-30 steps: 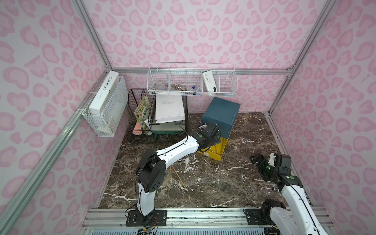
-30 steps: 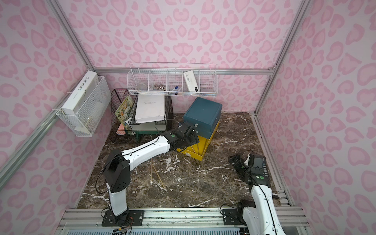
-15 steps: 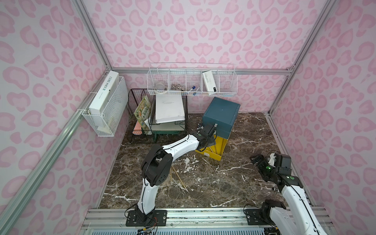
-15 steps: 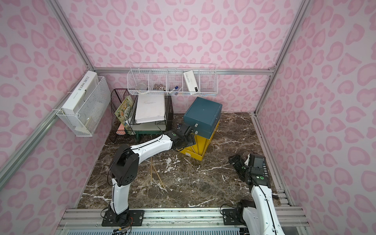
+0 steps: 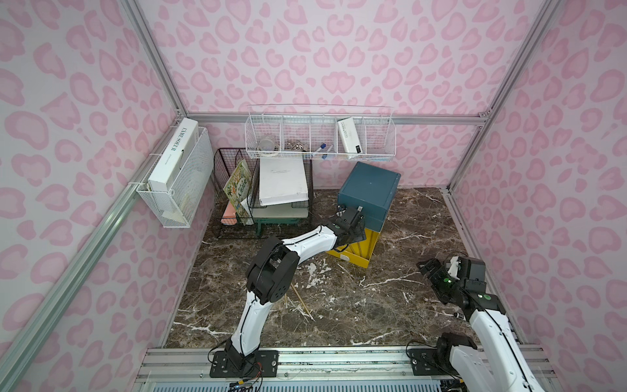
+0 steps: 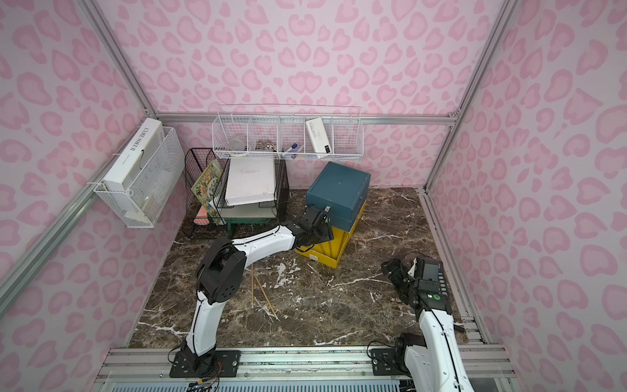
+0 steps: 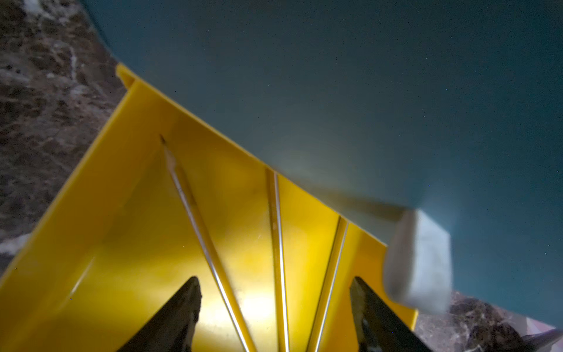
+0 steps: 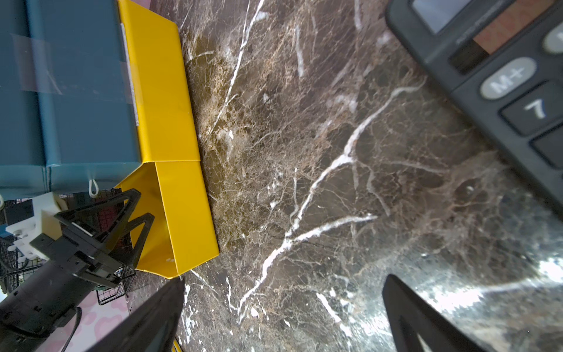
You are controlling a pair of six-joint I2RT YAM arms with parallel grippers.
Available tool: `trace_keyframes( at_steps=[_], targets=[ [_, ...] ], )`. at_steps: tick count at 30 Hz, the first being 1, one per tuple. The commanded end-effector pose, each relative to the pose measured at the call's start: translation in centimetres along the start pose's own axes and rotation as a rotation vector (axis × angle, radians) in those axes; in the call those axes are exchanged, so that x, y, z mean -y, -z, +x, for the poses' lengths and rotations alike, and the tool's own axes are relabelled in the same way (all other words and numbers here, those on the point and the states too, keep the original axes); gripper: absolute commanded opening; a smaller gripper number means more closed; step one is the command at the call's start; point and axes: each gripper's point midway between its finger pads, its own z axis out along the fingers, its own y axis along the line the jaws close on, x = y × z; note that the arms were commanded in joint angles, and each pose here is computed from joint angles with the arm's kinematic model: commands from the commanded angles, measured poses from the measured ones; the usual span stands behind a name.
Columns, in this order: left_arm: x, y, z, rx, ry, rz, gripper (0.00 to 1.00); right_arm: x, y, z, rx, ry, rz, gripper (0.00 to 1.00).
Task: Please place the pencils in the drawer according to their color
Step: Place the pencil in the drawer.
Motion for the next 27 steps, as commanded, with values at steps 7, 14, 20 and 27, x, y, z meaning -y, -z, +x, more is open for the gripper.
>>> trace_keyframes(
  at_steps=[7,14,20,27],
  targets=[
    [2.7,2.2,-1.4,0.067,-0.056,0.157,0.76,0.4,-0.1,0.1,0.000,0.002,0.010,1.00],
    [2.6,7.1,-1.6,0.073,-0.058,0.180,0.76,0.2,0.0,0.0,0.004,0.006,0.001,1.00],
    [-0.3,12.8,0.3,-0.011,-0.042,0.085,0.78,0.1,-0.1,0.1,0.003,0.006,-0.009,1.00],
    [-8.6,18.4,5.6,-0.114,0.103,-0.145,0.81,-0.1,-0.2,0.1,-0.002,-0.003,-0.028,1.00]
  ],
)
